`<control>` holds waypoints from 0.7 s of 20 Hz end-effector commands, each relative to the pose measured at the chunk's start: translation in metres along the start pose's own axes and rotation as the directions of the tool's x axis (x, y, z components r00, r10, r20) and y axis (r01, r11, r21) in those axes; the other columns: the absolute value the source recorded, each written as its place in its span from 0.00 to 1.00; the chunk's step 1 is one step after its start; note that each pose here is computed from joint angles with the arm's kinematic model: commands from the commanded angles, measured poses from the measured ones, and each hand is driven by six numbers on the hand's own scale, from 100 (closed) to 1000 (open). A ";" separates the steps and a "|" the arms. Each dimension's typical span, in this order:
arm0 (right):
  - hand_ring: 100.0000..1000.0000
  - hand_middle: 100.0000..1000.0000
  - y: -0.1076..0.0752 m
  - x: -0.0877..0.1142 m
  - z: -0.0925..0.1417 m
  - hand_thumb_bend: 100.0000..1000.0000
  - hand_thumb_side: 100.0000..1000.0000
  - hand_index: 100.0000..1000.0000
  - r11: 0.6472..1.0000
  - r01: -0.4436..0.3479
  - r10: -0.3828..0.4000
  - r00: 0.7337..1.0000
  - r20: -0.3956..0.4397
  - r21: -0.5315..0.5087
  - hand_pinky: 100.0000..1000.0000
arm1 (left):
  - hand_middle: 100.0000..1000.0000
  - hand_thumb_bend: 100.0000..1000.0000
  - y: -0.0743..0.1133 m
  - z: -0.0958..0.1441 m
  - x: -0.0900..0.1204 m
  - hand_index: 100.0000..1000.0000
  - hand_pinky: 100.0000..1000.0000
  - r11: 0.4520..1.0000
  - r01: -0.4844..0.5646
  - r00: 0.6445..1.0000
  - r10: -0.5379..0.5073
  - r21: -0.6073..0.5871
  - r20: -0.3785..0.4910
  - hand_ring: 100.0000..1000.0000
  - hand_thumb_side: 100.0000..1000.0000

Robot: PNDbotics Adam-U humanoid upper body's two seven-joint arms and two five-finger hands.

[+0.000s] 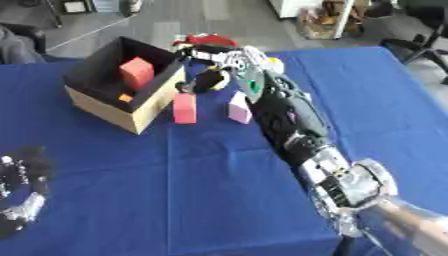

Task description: Pick up objects on the table and place them in the box.

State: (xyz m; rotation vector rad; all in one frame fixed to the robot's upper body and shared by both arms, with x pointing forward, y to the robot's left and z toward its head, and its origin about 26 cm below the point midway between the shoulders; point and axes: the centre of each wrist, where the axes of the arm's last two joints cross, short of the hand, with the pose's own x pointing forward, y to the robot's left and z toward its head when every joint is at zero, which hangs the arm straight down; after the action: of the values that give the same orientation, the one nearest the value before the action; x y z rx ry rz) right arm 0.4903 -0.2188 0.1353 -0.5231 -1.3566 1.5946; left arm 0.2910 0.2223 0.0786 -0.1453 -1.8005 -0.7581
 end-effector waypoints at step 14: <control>0.92 0.93 0.010 0.015 -0.015 0.36 0.33 1.00 0.964 -0.251 0.261 0.959 -0.115 0.091 0.95 | 0.62 0.00 0.005 0.000 0.005 0.85 0.70 1.000 0.016 1.000 -0.017 0.005 0.018 0.62 0.06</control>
State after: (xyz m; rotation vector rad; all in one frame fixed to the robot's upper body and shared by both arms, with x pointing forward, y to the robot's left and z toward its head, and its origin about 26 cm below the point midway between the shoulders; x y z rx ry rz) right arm 0.4880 -0.1973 0.1131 -0.7096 -1.1658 1.7808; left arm 0.2910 0.2223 0.0786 -0.1452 -1.8006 -0.7580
